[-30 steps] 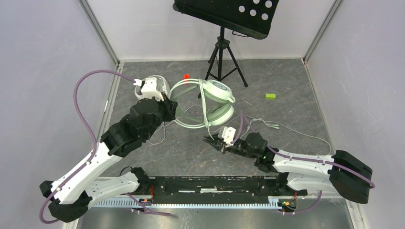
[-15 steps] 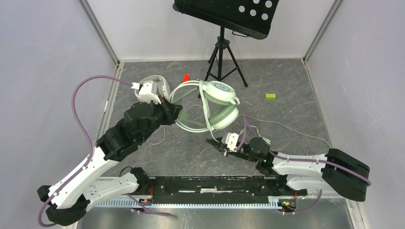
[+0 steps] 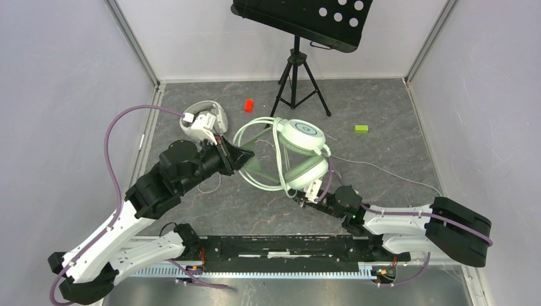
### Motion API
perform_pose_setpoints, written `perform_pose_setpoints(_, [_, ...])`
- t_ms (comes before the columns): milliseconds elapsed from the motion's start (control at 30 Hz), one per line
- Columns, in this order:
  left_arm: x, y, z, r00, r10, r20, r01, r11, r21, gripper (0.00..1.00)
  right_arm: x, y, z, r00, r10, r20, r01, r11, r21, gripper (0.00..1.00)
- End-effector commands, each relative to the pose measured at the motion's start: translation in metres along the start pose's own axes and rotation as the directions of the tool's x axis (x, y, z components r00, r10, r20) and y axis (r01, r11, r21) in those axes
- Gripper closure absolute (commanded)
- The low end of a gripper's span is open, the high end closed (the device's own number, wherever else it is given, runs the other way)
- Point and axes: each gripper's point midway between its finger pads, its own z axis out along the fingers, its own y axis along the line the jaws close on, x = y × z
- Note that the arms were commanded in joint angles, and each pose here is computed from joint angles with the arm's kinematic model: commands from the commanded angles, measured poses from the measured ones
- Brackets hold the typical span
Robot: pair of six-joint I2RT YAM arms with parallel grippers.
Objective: Wrap the headphones
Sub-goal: Wrap the headphones cable around the headphones.
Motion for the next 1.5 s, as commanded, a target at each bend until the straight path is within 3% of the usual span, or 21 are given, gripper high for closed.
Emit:
perform_pose_setpoints(0, [-0.028, -0.058, -0.029, 0.995, -0.095, 0.027, 0.085, 0.965, 0.249, 0.95, -0.011, -0.013, -0.002, 0.998, -0.037, 0.042, 0.034, 0.997, 0.063, 0.86])
perform_pose_setpoints(233, [-0.011, -0.070, -0.039, 0.997, -0.044, -0.064, 0.063, 0.944, 0.324, 0.95, -0.014, -0.020, -0.008, 0.996, -0.072, 0.056, 0.067, 0.994, 0.090, 0.89])
perform_pose_setpoints(600, [0.021, -0.072, -0.050, 0.965, 0.162, -0.204, -0.069, 0.914, 0.400, 0.95, -0.022, -0.054, -0.013, 0.994, -0.087, 0.062, 0.075, 0.981, 0.177, 0.92])
perform_pose_setpoints(833, [0.040, -0.071, -0.052, 0.924, 0.278, -0.264, -0.133, 0.879, 0.458, 0.95, -0.029, -0.075, -0.020, 0.993, -0.082, 0.081, 0.062, 0.972, 0.227, 0.93])
perform_pose_setpoints(1033, [0.055, -0.069, -0.050, 0.881, 0.350, -0.319, -0.157, 0.852, 0.500, 0.94, -0.031, -0.087, -0.026, 0.993, -0.084, 0.086, 0.058, 0.962, 0.267, 0.85])
perform_pose_setpoints(1267, [0.067, -0.069, -0.052, 0.842, 0.429, -0.327, -0.186, 0.800, 0.570, 0.94, -0.034, -0.092, -0.029, 0.991, -0.098, 0.087, 0.071, 0.959, 0.276, 0.82])
perform_pose_setpoints(1467, [0.070, -0.048, -0.043, 0.784, 0.543, -0.300, -0.324, 0.771, 0.548, 0.95, -0.040, -0.102, -0.034, 0.991, -0.101, 0.082, 0.072, 0.951, 0.302, 0.85])
